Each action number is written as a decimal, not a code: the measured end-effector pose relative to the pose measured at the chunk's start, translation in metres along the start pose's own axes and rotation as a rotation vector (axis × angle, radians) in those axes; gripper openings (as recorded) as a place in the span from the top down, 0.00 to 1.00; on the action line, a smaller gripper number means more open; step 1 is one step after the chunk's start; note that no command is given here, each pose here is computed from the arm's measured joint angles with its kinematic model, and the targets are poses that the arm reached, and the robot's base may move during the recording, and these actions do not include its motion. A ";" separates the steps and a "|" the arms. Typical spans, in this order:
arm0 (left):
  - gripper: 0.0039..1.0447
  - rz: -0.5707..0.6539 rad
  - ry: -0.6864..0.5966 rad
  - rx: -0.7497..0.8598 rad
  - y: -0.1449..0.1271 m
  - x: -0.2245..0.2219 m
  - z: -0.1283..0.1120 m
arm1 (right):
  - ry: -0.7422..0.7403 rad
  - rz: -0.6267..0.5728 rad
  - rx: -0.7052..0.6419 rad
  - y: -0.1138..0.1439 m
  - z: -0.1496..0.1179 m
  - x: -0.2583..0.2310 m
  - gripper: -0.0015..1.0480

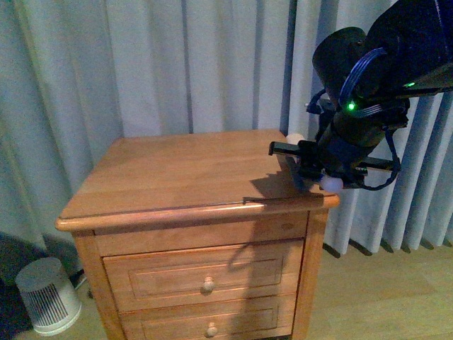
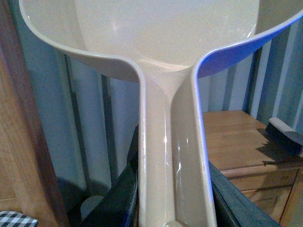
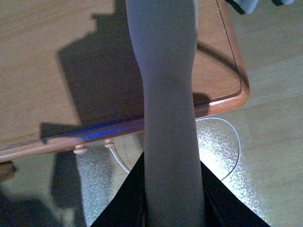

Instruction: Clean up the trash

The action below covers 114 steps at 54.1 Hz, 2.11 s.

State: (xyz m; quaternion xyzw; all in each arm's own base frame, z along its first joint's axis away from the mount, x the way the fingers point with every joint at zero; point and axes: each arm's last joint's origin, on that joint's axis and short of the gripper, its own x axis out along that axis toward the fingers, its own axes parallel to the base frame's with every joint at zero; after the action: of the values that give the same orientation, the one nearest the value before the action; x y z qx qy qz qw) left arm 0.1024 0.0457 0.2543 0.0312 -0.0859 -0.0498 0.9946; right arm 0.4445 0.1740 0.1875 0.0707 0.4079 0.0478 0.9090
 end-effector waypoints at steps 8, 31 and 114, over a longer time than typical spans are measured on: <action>0.74 0.000 0.000 0.000 0.000 0.000 0.000 | -0.054 -0.029 -0.030 -0.002 -0.002 -0.011 0.81; 0.74 0.000 0.000 0.000 0.000 0.000 0.000 | -0.570 0.041 -0.147 -0.023 -0.023 -0.153 0.81; 0.74 0.003 0.000 0.000 0.000 0.000 0.000 | -0.846 -0.110 -0.082 -0.083 -0.179 -0.288 0.81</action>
State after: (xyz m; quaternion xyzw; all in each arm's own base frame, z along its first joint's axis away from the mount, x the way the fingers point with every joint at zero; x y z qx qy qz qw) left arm 0.1023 0.0458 0.2542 0.0312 -0.0862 -0.0481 0.9946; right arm 0.1217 0.0665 0.2676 0.0261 -0.0001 -0.0179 0.9995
